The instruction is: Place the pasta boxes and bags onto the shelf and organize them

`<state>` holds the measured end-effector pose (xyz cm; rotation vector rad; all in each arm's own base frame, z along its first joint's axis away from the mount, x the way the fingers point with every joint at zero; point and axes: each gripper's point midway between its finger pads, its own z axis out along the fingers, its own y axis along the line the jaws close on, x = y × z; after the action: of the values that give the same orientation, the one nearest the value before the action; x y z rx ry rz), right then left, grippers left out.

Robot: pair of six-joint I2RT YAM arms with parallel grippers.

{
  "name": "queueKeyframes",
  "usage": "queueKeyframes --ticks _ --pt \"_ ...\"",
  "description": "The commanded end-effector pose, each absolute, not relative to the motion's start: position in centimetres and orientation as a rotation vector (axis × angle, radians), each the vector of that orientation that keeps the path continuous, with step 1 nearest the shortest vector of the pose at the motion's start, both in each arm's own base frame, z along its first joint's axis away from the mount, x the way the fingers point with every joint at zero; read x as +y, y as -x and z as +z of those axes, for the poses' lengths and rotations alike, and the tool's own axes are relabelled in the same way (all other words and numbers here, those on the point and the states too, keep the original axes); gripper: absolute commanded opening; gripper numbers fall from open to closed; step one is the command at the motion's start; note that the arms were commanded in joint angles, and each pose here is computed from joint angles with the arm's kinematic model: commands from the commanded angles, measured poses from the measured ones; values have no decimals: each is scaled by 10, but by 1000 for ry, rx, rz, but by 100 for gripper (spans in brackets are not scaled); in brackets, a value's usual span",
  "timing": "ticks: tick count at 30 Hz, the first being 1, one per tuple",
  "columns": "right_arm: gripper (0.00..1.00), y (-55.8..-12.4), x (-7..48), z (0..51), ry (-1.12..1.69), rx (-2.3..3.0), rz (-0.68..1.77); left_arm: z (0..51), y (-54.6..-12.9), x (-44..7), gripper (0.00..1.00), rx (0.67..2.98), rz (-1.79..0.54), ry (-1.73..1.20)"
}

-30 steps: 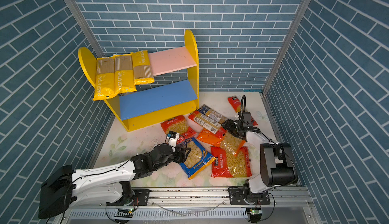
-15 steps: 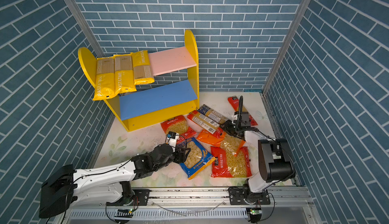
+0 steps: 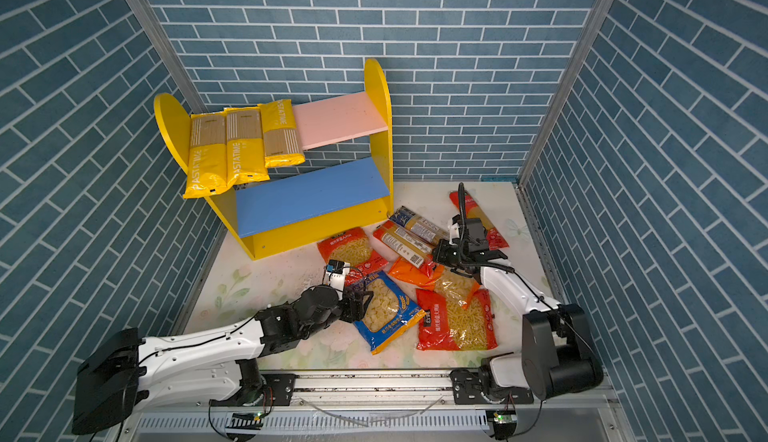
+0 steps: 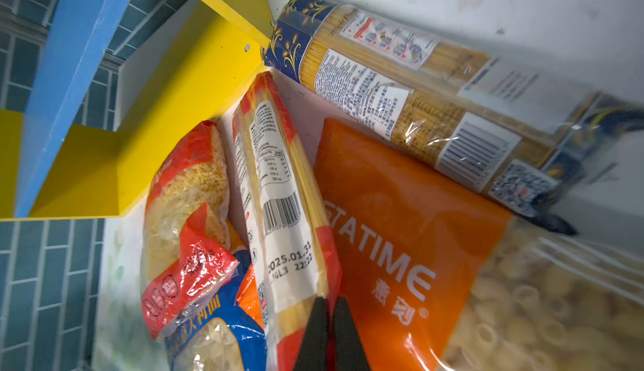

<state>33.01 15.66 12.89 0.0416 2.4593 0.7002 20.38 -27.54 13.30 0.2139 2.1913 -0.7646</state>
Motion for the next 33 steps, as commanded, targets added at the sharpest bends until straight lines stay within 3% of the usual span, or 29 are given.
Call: queueKeyframes --ticks 1,6,11,20,23,28,33 --pt "0 -328 137 165 151 2381 343 127 -204 -272 76 2190 -742 -218" --pt "0 -312 119 192 293 2248 -37 122 -204 -268 76 2196 -728 -200" --pt "0 -295 163 217 561 2083 -107 119 -206 -251 77 2201 -695 -137" --pt "0 -215 296 187 1093 1890 78 97 -196 -168 77 2235 -590 127" --pt "1 -186 328 164 1186 1952 256 96 -190 -142 77 2221 -525 154" --pt "37 -137 359 146 1293 2113 656 109 -188 -132 78 2171 -576 188" --pt "44 -152 346 174 1073 2178 946 128 -194 -157 78 2165 -629 93"
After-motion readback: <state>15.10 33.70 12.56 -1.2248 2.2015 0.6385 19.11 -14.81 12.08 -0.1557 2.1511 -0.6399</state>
